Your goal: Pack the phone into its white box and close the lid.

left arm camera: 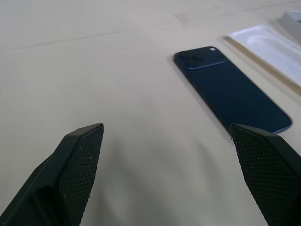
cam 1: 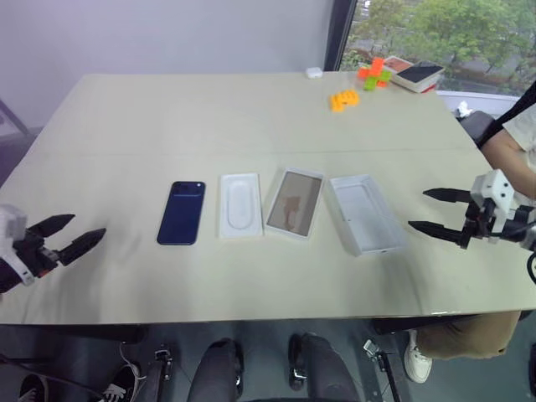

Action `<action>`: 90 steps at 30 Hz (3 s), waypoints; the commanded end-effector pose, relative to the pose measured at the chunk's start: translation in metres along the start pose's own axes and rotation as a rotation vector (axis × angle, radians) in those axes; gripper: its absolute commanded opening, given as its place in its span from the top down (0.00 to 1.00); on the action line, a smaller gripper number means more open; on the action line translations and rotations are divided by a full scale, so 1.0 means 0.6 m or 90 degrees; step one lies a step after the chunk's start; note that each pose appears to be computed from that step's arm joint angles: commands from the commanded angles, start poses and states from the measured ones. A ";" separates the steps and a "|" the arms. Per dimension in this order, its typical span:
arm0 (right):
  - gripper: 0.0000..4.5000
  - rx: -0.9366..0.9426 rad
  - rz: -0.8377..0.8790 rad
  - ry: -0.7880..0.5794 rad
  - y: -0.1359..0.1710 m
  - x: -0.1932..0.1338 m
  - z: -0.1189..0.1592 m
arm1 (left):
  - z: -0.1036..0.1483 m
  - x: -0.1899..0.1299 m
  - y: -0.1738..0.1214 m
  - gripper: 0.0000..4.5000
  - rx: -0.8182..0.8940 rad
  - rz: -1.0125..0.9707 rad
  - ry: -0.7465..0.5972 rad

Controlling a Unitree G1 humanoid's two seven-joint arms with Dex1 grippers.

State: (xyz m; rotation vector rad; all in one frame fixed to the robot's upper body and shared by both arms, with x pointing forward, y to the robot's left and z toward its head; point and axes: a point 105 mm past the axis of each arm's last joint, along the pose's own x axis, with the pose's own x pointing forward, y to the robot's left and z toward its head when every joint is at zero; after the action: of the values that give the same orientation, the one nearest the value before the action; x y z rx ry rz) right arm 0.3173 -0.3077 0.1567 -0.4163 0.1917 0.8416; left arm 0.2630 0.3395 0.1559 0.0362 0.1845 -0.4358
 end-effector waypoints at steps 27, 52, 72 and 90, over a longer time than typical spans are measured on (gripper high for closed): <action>0.01 -0.125 0.135 -0.129 0.104 0.152 0.162 | 0.013 0.267 -0.220 0.00 -0.284 -0.102 0.117; 0.00 -0.152 0.131 -0.150 0.108 0.171 0.174 | -0.019 0.305 -0.251 0.73 -0.459 -0.093 0.174; 0.00 -0.020 0.218 -0.095 0.171 0.206 0.170 | 0.071 0.276 -0.197 0.99 -0.409 -0.074 0.056; 0.41 -0.034 0.167 0.034 0.237 0.302 0.110 | 0.066 0.268 -0.167 1.00 -0.355 -0.020 0.052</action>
State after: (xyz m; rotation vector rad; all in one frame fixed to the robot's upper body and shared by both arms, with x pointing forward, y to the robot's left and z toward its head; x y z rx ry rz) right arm 0.3307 -0.0759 0.1143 -0.4586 0.3074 1.0754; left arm 0.3713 0.1765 0.1586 -0.5103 0.4150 -0.4041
